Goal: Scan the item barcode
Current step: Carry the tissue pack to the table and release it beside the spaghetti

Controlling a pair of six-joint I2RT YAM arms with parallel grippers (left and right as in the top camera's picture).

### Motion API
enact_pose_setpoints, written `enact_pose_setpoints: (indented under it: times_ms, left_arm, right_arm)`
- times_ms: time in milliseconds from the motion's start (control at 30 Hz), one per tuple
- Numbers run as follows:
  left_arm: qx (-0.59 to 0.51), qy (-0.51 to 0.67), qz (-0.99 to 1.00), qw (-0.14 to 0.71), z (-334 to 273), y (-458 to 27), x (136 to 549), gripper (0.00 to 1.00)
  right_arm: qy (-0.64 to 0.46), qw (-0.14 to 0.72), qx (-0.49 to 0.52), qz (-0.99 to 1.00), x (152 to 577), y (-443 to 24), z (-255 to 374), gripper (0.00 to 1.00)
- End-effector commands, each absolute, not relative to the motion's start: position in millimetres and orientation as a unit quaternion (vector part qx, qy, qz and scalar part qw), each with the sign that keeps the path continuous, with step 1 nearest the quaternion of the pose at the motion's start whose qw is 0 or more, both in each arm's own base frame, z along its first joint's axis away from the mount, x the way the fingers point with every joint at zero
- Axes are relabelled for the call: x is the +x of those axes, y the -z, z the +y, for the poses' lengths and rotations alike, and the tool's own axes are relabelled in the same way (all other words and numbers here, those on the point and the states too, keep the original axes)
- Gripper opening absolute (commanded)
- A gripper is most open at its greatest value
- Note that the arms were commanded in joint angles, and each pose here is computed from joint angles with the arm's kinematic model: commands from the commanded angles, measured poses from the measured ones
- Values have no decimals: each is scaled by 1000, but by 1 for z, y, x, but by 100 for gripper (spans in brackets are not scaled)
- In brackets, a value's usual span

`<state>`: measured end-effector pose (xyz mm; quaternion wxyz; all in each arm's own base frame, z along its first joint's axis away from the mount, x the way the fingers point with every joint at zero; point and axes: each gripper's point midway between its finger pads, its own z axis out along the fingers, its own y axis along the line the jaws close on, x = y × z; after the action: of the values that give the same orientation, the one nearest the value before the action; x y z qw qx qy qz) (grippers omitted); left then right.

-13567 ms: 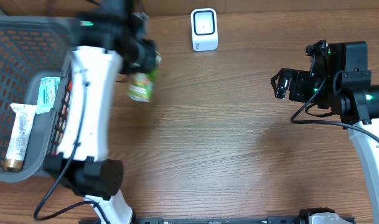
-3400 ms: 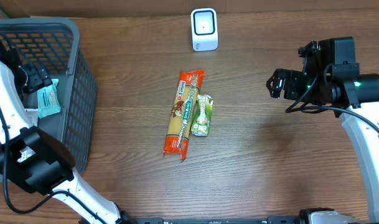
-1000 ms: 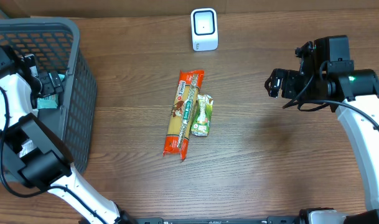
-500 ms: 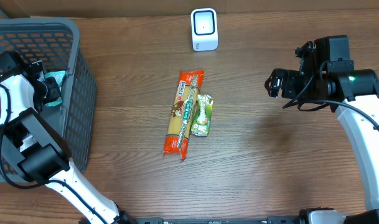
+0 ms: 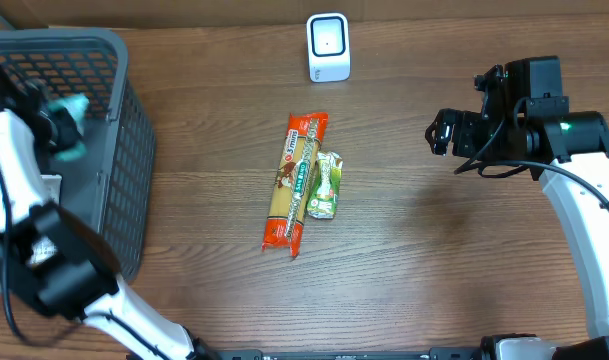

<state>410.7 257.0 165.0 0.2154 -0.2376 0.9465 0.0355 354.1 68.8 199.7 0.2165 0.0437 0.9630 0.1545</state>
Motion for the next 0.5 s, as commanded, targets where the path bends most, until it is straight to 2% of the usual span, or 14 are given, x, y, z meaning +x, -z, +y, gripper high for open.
enact_pose_setpoints:
  times_ms: [0, 67, 100, 167, 333, 467]
  left_arm:
    - [-203, -2, 912, 356, 204, -302, 403, 4]
    - [-167, 46, 908, 381, 159, -336, 387, 4]
    - [-125, 92, 912, 381, 109, -353, 371, 4]
    - [-97, 110, 920, 363, 77, -351, 365, 4]
    - [-22, 159, 947, 277, -10, -313, 361, 4]
    - [-35, 134, 968, 209, -52, -253, 364, 5]
  right_arm:
    - [-155, 228, 36, 961, 358, -207, 72, 100]
    - [-155, 228, 36, 961, 358, -207, 72, 100]
    - [-155, 228, 36, 960, 358, -207, 72, 100]
    - [-155, 229, 36, 960, 358, -207, 72, 100]
    - [-156, 233, 35, 959, 360, -208, 72, 100]
    - [-156, 231, 35, 960, 359, -208, 72, 100]
